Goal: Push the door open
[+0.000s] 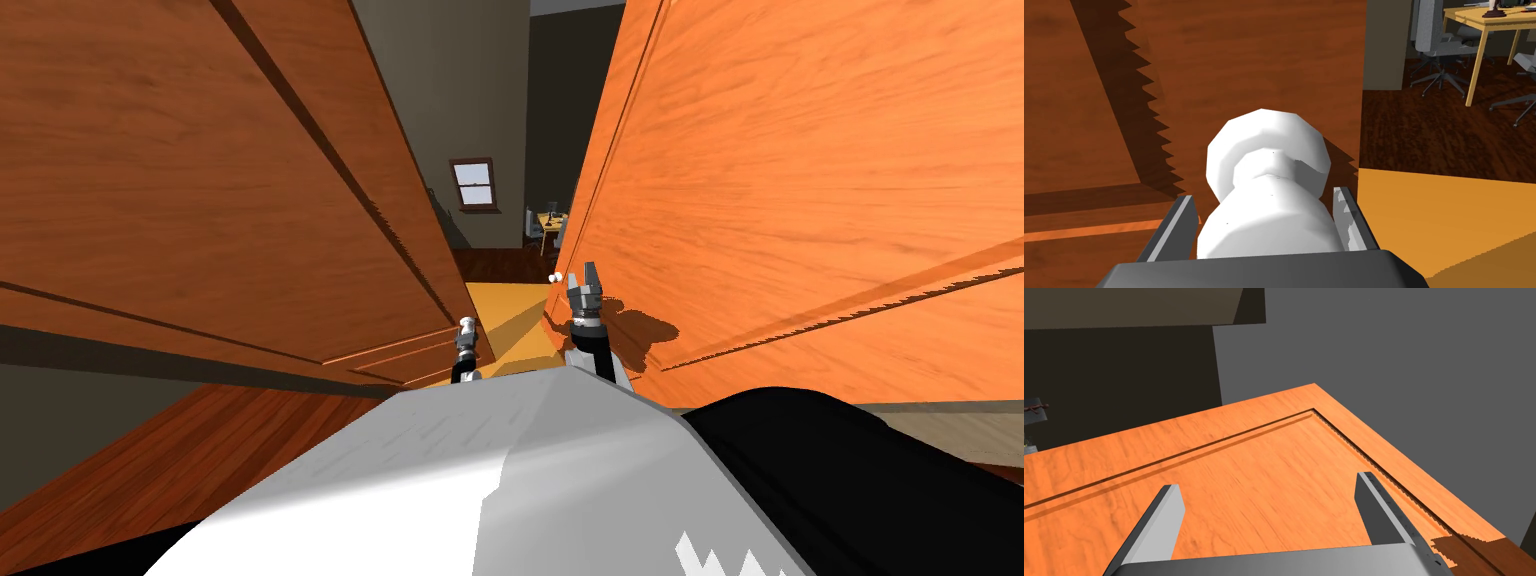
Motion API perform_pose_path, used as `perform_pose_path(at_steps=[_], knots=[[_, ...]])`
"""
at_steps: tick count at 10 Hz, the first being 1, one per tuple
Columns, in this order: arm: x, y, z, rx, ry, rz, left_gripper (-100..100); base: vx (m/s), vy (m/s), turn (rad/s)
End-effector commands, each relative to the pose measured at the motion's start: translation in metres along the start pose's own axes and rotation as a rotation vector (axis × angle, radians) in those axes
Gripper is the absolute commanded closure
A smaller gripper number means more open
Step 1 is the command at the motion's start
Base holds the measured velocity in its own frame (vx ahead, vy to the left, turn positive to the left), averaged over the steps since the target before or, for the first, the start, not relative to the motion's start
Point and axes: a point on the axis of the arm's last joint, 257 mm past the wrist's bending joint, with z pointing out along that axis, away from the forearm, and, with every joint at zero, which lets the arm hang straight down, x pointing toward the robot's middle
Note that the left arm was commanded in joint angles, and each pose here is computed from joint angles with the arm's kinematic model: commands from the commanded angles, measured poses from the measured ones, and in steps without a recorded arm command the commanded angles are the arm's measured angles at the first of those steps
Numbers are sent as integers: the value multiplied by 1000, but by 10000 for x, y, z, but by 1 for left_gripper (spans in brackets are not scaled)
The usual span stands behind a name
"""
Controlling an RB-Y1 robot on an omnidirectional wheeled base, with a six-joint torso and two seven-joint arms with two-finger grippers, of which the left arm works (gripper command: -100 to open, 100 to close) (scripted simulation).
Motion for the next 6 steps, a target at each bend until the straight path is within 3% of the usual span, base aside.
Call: perform_pose_path(at_steps=[1, 6], knots=[[17, -189, 43, 42, 7, 5, 100, 141, -69, 59], [1, -358, 67, 113, -1, -11, 100, 173, -75, 62]])
